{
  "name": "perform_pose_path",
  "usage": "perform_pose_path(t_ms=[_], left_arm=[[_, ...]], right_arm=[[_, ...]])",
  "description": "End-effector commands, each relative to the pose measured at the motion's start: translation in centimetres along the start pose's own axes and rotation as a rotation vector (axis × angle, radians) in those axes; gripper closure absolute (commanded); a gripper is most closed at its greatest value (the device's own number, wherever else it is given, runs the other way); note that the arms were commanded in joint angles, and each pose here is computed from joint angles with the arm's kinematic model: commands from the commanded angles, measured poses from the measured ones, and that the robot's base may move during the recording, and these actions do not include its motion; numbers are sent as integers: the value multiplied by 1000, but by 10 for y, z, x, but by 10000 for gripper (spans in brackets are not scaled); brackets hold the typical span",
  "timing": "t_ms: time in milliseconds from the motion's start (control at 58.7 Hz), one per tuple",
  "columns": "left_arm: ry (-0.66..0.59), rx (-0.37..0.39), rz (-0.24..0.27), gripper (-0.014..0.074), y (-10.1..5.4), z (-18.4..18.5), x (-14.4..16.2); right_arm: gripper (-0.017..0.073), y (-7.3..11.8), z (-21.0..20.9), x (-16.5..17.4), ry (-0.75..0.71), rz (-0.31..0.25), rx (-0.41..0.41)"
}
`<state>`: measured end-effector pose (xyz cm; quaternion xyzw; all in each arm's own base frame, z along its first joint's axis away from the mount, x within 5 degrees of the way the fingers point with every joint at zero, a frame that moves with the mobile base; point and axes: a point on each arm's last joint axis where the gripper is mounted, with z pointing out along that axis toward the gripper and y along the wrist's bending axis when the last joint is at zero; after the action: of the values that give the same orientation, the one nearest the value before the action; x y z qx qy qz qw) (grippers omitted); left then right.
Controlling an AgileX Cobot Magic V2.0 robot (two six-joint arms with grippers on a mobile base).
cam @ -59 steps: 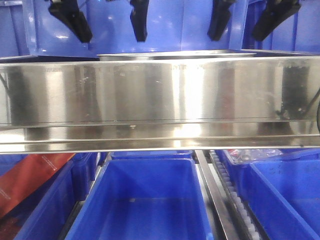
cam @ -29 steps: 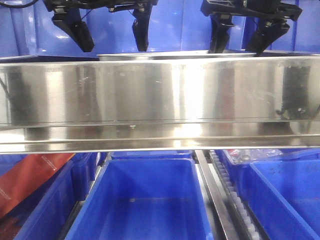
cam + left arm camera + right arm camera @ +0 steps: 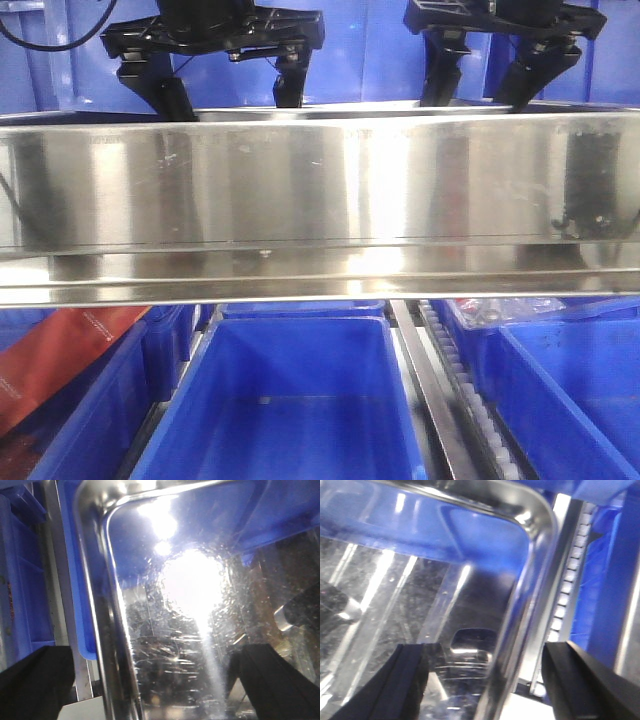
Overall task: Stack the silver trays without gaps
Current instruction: 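Lower both grippers onto the tray's side rims and close them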
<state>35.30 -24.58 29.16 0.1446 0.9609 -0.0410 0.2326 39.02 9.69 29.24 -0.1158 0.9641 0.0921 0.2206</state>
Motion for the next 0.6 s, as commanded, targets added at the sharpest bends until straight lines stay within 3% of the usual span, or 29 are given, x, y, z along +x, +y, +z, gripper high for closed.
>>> perform_pose_path(t_ms=[0,153,375,477,579], left_arm=[[-8,5,-15,24,1,-1,-2],[-4,4,-14,24,1,1,-1],[18,18,-26,57,-1,6,1],[18,18,-28,252,-1,6,1],[18,18,-28,544,-1,6,1]], right_arm=[[191,-2,-3,-4,-31,-9,14],[242,-2,-2,-4,-26,-8,14],[410,-2,-2,-2,-11,-8,12],[512,-1,-2,-2,-7,-8,12],[643,-1,-2,-1,-4,-8,12]])
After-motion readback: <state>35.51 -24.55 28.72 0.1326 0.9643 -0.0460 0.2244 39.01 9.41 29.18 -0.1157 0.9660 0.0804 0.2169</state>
